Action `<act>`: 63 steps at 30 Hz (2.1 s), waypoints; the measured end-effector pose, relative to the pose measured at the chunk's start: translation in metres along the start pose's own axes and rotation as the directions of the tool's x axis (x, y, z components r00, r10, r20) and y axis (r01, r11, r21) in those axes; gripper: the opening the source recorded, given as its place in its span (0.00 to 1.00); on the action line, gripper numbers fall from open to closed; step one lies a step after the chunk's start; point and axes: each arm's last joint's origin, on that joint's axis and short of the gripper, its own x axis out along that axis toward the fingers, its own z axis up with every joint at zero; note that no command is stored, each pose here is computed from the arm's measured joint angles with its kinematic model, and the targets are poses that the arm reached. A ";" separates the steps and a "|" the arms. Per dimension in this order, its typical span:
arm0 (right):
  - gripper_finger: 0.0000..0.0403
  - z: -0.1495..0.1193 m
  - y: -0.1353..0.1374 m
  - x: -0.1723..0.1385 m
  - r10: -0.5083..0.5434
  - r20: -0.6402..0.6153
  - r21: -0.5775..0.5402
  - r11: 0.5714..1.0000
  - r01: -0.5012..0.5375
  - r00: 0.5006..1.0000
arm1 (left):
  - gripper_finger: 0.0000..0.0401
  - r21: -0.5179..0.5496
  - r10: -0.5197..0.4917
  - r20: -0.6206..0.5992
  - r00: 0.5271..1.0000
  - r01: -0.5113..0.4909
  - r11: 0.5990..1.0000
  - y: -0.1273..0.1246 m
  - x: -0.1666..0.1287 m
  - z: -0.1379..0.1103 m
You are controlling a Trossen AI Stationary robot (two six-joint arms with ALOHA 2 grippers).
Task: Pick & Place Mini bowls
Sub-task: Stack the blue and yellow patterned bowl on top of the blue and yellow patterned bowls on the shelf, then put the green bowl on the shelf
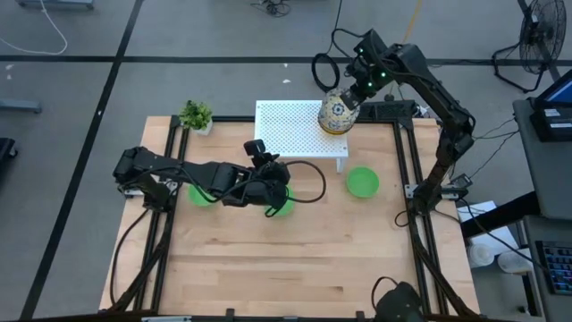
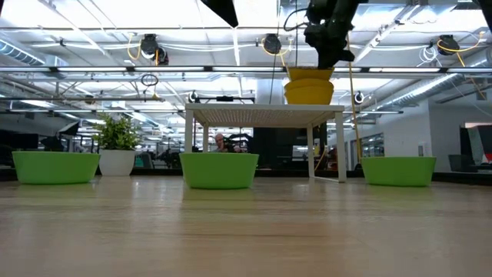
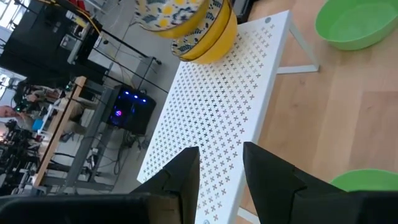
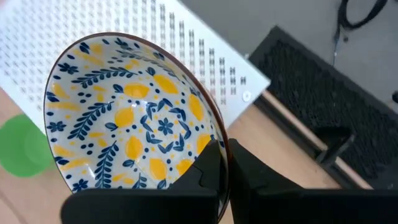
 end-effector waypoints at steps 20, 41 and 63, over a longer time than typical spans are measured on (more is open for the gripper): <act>0.03 -0.003 0.009 0.017 0.016 -0.038 -0.036 0.999 -0.018 0.999 | 0.32 0.002 0.000 0.000 1.000 0.000 1.000 0.000 0.000 0.000; 0.24 0.003 0.009 0.016 0.013 0.029 -0.029 0.999 -0.012 0.999 | 0.32 0.003 0.001 0.000 1.000 -0.001 1.000 0.000 0.000 0.000; 0.30 0.004 0.018 -0.045 0.034 0.393 -0.116 0.993 0.013 0.919 | 0.32 0.008 -0.033 -0.004 0.999 0.033 0.999 0.000 0.000 -0.001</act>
